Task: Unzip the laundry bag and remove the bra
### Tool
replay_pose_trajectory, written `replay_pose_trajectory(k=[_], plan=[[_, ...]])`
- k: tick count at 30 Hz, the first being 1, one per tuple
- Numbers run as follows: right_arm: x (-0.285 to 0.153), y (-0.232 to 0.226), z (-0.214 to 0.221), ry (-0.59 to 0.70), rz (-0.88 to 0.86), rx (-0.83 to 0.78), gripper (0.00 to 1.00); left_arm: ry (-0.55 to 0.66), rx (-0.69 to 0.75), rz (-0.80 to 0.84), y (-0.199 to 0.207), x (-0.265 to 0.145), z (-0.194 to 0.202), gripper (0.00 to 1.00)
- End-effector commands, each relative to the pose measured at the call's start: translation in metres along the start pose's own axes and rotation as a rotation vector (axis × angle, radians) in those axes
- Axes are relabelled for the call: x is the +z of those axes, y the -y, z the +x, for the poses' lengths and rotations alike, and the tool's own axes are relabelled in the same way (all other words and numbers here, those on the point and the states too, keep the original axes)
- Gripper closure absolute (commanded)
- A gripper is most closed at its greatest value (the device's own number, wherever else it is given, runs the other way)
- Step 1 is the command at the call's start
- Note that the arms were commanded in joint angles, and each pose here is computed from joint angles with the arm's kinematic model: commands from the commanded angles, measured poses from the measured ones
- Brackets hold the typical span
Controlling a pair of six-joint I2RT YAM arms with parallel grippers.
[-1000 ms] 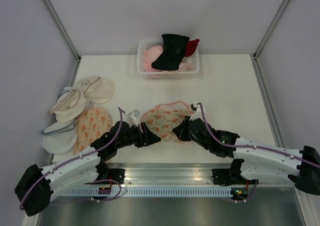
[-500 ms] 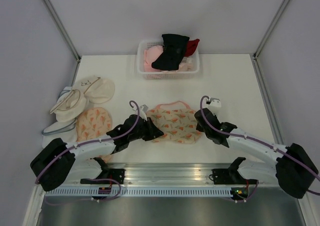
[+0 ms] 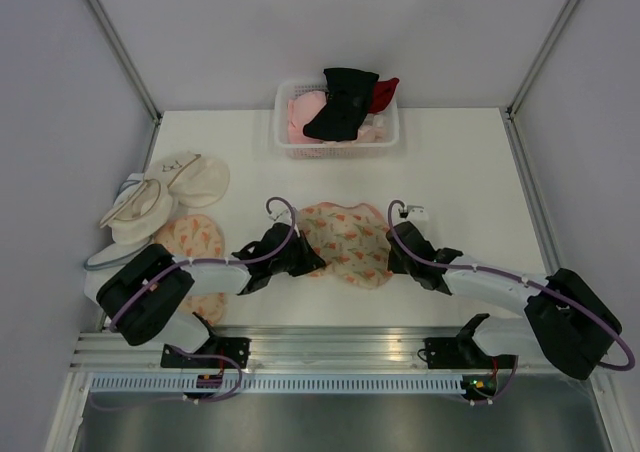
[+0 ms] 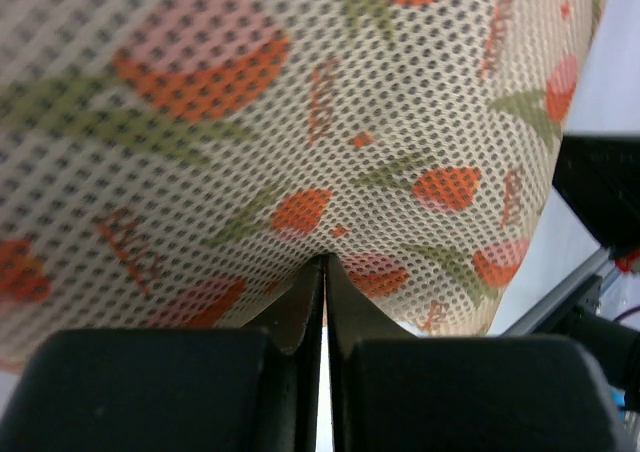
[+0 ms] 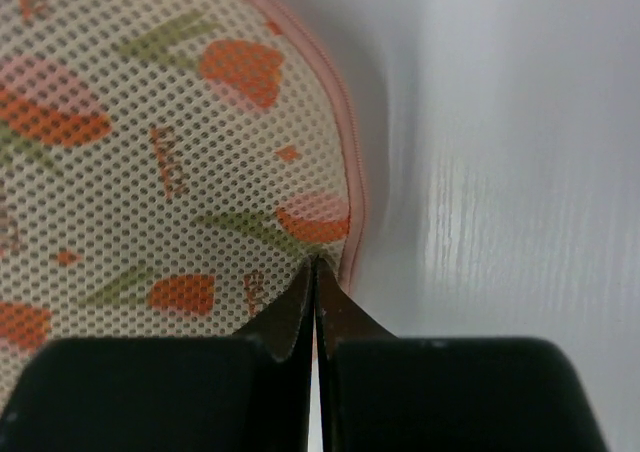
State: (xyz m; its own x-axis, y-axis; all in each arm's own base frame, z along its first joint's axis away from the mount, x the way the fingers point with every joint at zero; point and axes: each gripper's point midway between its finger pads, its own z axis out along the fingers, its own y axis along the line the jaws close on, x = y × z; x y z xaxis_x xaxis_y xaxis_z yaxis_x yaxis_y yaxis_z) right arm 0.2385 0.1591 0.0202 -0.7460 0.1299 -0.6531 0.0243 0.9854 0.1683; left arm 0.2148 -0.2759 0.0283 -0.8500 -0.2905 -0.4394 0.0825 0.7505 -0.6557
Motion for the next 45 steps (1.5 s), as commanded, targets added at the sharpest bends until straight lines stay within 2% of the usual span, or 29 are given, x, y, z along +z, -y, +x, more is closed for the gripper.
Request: replay_pose_trajectory(k=[1,3,7,12,14,15,16,17,19,21,25,26,29,33,35,38,43,45], plan=[[-0.013,-0.005,0.036,-0.141,-0.099,-0.033,1.00,0.094,0.009,0.000,0.007,0.013,-0.037,0.96],[-0.018,-0.008,0.044,-0.174,-0.139,-0.029,1.00,0.108,-0.008,-0.013,0.001,0.019,-0.049,0.96],[-0.029,-0.012,0.061,-0.205,-0.191,-0.031,1.00,0.133,-0.001,0.031,0.015,0.029,-0.076,0.96],[-0.036,-0.017,0.075,-0.228,-0.237,-0.005,1.00,0.115,0.018,0.075,0.024,0.039,-0.090,0.98],[-0.039,-0.021,0.077,-0.228,-0.268,0.009,1.00,0.101,0.027,0.117,0.033,0.038,-0.089,0.85],[-0.040,-0.024,0.077,-0.229,-0.286,0.018,1.00,0.096,0.029,0.129,0.034,0.037,-0.087,0.74],[-0.041,-0.027,0.076,-0.223,-0.301,0.030,0.99,0.064,0.017,0.155,0.037,0.033,-0.079,0.50],[-0.042,-0.028,0.076,-0.220,-0.312,0.035,1.00,0.061,0.014,0.192,0.042,0.030,-0.077,0.42],[-0.042,-0.031,0.077,-0.218,-0.326,0.044,1.00,0.007,-0.033,0.239,0.043,0.018,-0.054,0.33],[-0.042,-0.032,0.078,-0.220,-0.337,0.047,1.00,0.011,-0.045,0.298,0.050,0.005,-0.041,0.31],[-0.041,-0.036,0.076,-0.211,-0.350,0.055,1.00,0.015,-0.083,0.301,0.045,-0.027,-0.013,0.27],[-0.041,-0.036,0.076,-0.212,-0.350,0.057,1.00,0.024,-0.069,0.340,0.058,-0.039,-0.010,0.27],[-0.040,-0.038,0.074,-0.208,-0.358,0.057,1.00,0.048,-0.073,0.331,0.062,-0.049,-0.002,0.20],[-0.038,-0.039,0.077,-0.218,-0.359,0.048,1.00,0.042,-0.048,0.330,0.067,-0.042,0.005,0.18],[-0.038,-0.039,0.077,-0.218,-0.359,0.049,1.00,0.066,-0.028,0.380,0.077,-0.039,0.000,0.18],[-0.043,-0.036,0.078,-0.222,-0.356,0.043,0.99,0.045,0.001,0.311,0.067,-0.017,0.003,0.18],[-0.055,-0.028,0.072,-0.200,-0.350,0.031,0.99,0.126,0.049,0.208,0.047,0.005,-0.009,0.18],[-0.058,-0.027,0.072,-0.202,-0.356,0.026,1.00,0.151,0.086,0.228,0.054,0.009,-0.016,0.18]])
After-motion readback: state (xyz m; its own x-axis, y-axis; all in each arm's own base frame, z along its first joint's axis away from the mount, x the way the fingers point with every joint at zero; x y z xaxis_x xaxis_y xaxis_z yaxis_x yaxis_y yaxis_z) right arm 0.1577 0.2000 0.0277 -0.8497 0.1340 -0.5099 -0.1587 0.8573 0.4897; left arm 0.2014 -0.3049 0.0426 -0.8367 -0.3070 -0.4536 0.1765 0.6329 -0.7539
